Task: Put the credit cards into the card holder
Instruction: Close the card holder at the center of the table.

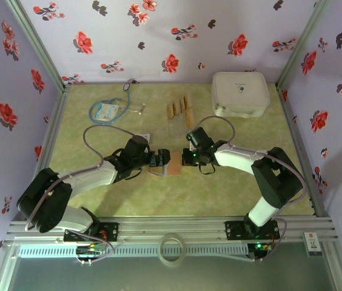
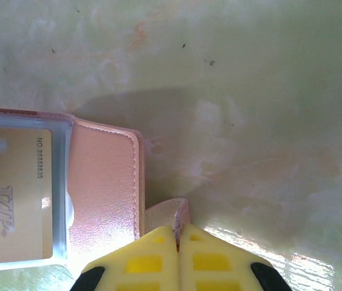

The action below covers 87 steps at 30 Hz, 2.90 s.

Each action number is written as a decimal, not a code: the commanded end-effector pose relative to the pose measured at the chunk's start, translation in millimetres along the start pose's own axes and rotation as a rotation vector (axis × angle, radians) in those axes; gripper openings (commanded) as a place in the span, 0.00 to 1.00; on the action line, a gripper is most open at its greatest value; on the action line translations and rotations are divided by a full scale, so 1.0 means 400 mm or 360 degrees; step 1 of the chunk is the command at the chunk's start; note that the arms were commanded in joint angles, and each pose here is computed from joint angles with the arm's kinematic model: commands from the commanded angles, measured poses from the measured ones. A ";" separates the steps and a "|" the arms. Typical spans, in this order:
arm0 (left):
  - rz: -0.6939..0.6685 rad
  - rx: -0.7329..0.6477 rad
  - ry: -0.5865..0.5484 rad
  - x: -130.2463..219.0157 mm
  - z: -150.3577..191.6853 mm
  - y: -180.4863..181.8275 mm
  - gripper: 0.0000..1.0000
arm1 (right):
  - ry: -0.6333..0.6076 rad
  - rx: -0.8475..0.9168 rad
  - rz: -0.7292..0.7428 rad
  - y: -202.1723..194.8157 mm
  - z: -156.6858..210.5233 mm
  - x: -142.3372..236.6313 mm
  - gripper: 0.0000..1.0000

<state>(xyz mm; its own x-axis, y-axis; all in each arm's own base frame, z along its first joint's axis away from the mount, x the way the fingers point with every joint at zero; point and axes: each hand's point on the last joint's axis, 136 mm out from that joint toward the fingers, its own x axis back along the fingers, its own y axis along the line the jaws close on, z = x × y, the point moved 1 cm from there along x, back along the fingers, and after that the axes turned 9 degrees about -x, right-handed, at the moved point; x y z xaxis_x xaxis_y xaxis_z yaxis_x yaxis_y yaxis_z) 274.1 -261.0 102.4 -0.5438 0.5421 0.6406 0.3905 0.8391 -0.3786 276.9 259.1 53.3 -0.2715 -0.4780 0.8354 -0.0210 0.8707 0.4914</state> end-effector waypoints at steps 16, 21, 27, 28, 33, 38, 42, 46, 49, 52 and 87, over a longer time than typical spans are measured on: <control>0.0263 0.0051 -0.0091 -0.054 -0.024 -0.170 1.00 | -0.0127 -0.0121 0.0101 -0.092 -0.034 0.094 0.37; 0.0279 0.0050 -0.0067 -0.078 -0.005 -0.192 1.00 | -0.0181 -0.0214 0.0125 -0.147 -0.044 0.142 0.39; 0.0191 0.0077 0.0008 -0.119 0.051 -0.179 1.00 | -0.0230 -0.0275 0.0121 -0.176 -0.029 0.182 0.42; 0.0172 0.0084 0.0020 -0.126 0.061 -0.171 1.00 | -0.0229 -0.0280 0.0120 -0.179 -0.023 0.185 0.42; 0.0068 0.0125 0.0071 -0.141 0.092 -0.134 1.00 | -0.0250 -0.0294 0.0086 -0.173 -0.008 0.216 0.43; 0.0097 0.0055 0.0025 -0.099 0.037 -0.163 1.00 | -0.0259 -0.0301 -0.0052 -0.131 -0.007 0.241 0.43; 0.0072 0.0032 -0.0001 -0.053 -0.014 -0.158 1.00 | -0.0259 -0.0276 -0.0134 -0.084 -0.002 0.247 0.42; 0.0006 0.0064 -0.0043 -0.006 -0.059 -0.110 1.00 | -0.0248 -0.0172 -0.0176 -0.012 0.011 0.246 0.39; -0.0074 0.0112 -0.0093 0.037 -0.091 -0.050 1.00 | -0.0242 -0.0074 -0.0214 0.063 0.014 0.249 0.36; -0.0179 0.0181 -0.0139 0.083 -0.108 0.027 1.00 | -0.0217 0.0028 -0.0243 0.139 0.021 0.241 0.34; -0.0356 0.0246 0.0134 0.080 -0.056 0.207 1.00 | 0.0018 0.0163 -0.0067 0.147 0.073 0.009 0.00</control>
<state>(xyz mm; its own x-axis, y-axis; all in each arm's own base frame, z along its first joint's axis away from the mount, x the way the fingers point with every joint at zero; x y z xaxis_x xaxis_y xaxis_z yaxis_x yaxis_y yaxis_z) 301.8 -163.2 101.3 -0.5566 0.3174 0.7678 0.0709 0.9389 -0.3368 241.3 313.2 76.0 -0.2269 -0.4919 0.8405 -0.1520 0.8704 0.4683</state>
